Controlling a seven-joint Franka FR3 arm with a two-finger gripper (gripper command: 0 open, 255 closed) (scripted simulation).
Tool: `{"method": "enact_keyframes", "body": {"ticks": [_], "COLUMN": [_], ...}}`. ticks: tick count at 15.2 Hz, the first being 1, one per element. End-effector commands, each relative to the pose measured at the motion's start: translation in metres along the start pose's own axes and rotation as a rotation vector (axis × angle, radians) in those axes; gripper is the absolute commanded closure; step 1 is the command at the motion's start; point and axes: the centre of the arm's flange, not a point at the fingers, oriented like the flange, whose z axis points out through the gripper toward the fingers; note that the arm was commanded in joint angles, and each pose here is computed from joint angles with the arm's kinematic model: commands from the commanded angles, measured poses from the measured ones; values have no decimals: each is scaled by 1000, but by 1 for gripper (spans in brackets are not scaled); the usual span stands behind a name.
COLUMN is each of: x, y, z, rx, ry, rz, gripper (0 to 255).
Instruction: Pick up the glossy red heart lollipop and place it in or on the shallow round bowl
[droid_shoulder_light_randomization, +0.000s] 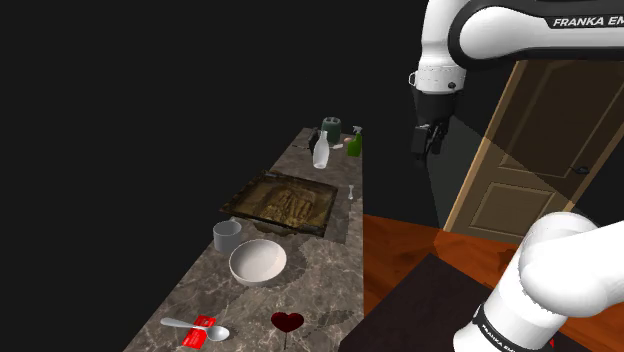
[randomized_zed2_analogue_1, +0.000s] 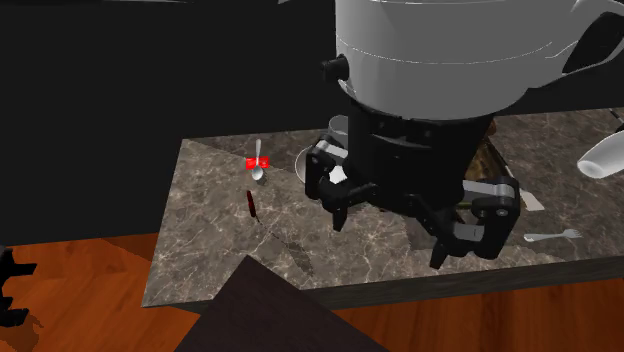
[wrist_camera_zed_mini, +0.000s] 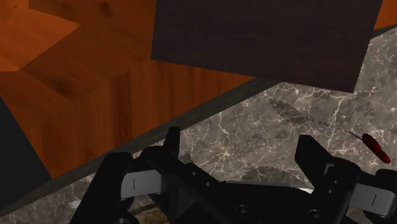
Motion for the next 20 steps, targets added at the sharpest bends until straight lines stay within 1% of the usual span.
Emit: {"method": "enact_keyframes", "body": {"ticks": [1,11,20], "x": [0,22,39], "y": [0,-72,-146], "z": [0,92,168], "rx": [0,70,133], "ry": [0,155,294], "rz": [0,-209,-398], "gripper": [0,0,0]}}
